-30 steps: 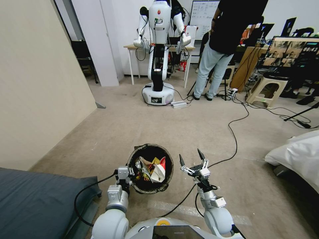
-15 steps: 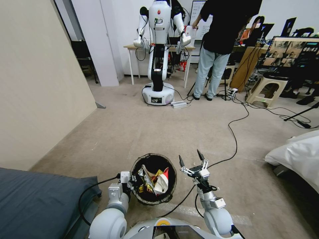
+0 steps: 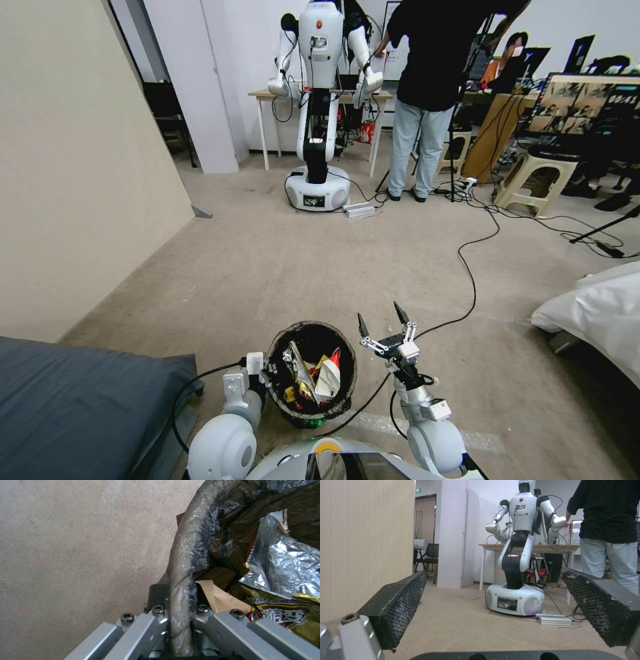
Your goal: Pick up the trash bin, then pick up the garbage from the floor and place it into the trash bin.
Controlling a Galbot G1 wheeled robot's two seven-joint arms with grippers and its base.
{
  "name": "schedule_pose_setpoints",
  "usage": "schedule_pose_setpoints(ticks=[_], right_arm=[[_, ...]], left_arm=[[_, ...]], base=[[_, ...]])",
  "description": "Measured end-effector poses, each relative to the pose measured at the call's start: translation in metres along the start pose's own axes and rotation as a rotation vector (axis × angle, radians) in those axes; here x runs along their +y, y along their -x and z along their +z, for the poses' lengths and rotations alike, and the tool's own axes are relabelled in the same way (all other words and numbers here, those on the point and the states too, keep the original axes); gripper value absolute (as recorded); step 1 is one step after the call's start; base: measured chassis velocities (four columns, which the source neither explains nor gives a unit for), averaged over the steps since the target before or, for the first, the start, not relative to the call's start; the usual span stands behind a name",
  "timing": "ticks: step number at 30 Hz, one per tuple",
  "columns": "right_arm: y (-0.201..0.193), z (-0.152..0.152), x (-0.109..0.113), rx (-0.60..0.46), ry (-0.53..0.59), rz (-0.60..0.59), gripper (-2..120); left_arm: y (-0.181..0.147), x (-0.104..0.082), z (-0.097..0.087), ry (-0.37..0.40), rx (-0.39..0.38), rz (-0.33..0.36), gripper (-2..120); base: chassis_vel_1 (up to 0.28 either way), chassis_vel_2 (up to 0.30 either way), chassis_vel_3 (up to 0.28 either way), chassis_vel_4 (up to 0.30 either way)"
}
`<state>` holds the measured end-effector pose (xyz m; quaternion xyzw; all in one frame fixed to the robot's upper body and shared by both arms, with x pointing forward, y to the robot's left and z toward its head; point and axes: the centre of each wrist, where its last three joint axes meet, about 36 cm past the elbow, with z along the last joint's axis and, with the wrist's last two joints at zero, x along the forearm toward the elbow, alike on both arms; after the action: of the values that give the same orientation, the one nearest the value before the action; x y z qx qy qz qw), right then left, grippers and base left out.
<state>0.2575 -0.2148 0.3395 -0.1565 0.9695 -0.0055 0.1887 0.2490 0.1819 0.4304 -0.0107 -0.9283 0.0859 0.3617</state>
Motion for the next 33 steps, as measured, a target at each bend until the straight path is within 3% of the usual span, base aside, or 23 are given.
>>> schedule_pose_setpoints(ticks=[13, 33], right_arm=[[-0.003, 0.002, 0.003, 0.006, -0.003, -0.014, 100], [-0.008, 0.003, 0.009, 0.015, -0.001, -0.036, 100]], left_arm=[[0.021, 0.006, 0.008, -0.031, 0.034, -0.013, 0], [0.039, 0.008, 0.01, -0.049, 0.021, -0.015, 0]], base=[[0.0, 0.0, 0.0, 0.0], [0.0, 0.0, 0.0, 0.0]])
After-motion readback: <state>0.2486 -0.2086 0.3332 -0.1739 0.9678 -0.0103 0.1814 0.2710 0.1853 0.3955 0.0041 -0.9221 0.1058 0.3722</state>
